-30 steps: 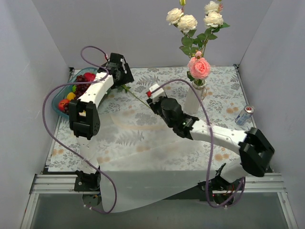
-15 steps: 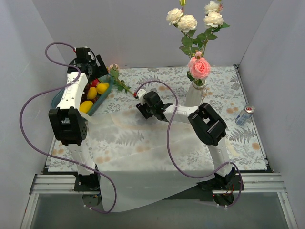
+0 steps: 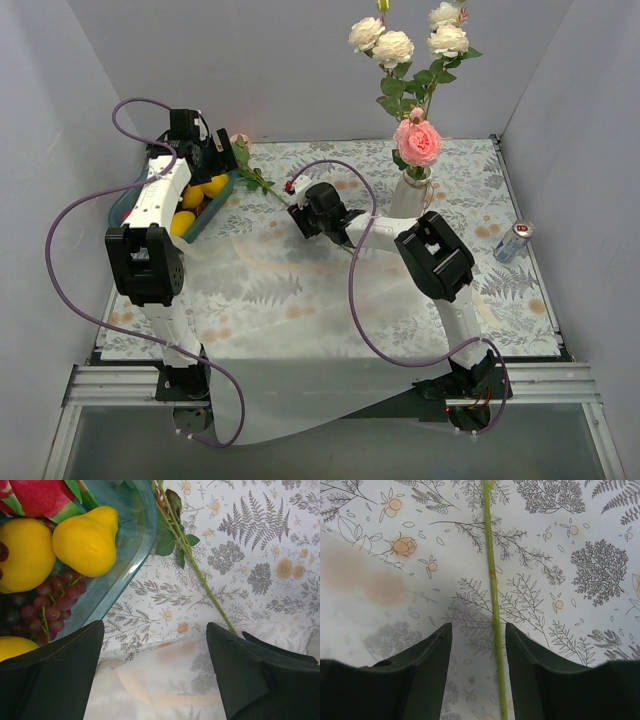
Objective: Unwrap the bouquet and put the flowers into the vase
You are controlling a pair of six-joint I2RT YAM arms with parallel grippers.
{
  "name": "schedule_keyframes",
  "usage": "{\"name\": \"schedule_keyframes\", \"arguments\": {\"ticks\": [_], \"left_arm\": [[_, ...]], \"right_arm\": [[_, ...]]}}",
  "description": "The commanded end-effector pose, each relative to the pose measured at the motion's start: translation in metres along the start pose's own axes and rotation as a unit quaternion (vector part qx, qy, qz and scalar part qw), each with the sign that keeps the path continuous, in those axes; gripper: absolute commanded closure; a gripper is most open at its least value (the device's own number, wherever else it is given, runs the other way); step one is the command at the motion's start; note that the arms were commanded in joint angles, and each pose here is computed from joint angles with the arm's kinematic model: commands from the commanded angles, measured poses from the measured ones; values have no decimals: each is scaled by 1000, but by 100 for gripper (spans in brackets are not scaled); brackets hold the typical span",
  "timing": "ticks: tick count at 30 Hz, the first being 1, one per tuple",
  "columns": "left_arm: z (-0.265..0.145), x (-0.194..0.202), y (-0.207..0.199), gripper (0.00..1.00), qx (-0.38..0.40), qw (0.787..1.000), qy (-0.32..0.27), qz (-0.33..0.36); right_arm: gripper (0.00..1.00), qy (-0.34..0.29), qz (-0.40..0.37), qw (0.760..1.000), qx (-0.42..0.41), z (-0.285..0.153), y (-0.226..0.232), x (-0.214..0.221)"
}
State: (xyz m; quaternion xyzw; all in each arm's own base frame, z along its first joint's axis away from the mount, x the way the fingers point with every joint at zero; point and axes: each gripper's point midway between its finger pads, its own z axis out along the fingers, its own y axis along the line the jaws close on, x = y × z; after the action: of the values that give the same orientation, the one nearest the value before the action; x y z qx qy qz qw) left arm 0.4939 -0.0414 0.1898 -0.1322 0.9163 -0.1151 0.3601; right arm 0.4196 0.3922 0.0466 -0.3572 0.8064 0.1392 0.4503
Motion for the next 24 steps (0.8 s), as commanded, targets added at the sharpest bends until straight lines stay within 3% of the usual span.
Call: {"name": "schedule_keyframes", "arguments": {"ticks": [1,7,16,19,23,24], "left_arm": [[-24,-14,-8,18,20,999,-29,12],[-26,-16,-9,16,21,999,-34,13],[-29,-21,-10,16,21,999,-41,14],[-29,-22,-10,16,18,999,-42,14],[-29,-21,-9,16,19,999,-40,14],[-29,-21,-9,16,18,999,-40,14]], "right_arm": [[45,-10,33,999,-9,4,-8,0],[44,10,43,999,-28,8,-6,8],[51,38,52,997,-33,14,-2,30],[64,49,53,997,-31,16,-1,39],[98,54,52,997,-25,15,-3,45],[99,52,52,997,-23,15,-4,42]]}}
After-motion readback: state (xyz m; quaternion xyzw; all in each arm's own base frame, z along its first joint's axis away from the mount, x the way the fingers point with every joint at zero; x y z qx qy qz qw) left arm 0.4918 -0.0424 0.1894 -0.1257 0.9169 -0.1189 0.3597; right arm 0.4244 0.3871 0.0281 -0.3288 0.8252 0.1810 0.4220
